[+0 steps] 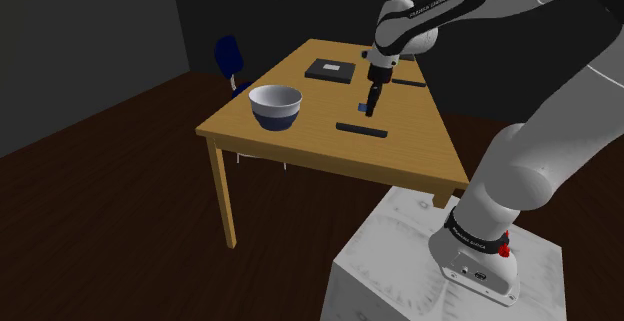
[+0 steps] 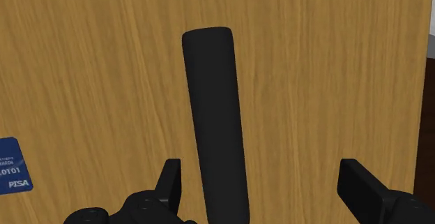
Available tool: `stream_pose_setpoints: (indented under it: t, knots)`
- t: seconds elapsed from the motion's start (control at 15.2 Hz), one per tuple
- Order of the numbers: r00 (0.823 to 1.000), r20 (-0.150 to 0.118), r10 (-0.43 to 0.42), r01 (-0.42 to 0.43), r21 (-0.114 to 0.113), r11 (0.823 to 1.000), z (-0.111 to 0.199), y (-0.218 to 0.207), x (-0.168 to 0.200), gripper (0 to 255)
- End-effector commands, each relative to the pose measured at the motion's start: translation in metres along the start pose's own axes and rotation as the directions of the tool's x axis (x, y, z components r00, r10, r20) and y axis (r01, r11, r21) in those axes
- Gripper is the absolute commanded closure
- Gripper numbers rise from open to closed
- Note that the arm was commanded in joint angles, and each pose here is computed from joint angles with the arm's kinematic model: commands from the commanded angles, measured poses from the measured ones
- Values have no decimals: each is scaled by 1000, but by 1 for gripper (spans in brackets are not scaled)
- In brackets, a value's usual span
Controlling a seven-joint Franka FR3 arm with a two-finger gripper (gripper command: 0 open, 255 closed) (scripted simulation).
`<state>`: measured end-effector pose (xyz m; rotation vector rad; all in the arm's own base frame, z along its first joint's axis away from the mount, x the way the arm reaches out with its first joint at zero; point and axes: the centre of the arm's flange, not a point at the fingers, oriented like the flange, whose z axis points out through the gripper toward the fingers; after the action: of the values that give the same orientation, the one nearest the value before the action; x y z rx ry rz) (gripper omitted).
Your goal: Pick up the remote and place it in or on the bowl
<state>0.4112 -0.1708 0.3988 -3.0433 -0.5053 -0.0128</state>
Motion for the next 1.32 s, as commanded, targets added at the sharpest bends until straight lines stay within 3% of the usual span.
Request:
stream_pose_setpoints:
  t: [0.0, 0.13, 0.59, 1.12, 1.19, 1.25]
  knots:
    - [1000, 16, -23, 23, 14, 1000, 23, 14, 2, 0]
    - [999, 30, -41, 41, 27, 999, 43, 29, 4, 0]
    - [999, 30, -41, 41, 27, 999, 80, 28, 3, 0]
    - [999, 30, -41, 41, 27, 999, 83, 28, 3, 0]
    - [999, 30, -41, 41, 27, 999, 83, 28, 3, 255]
    - [999, 30, -41, 41, 27, 999, 83, 28, 3, 255]
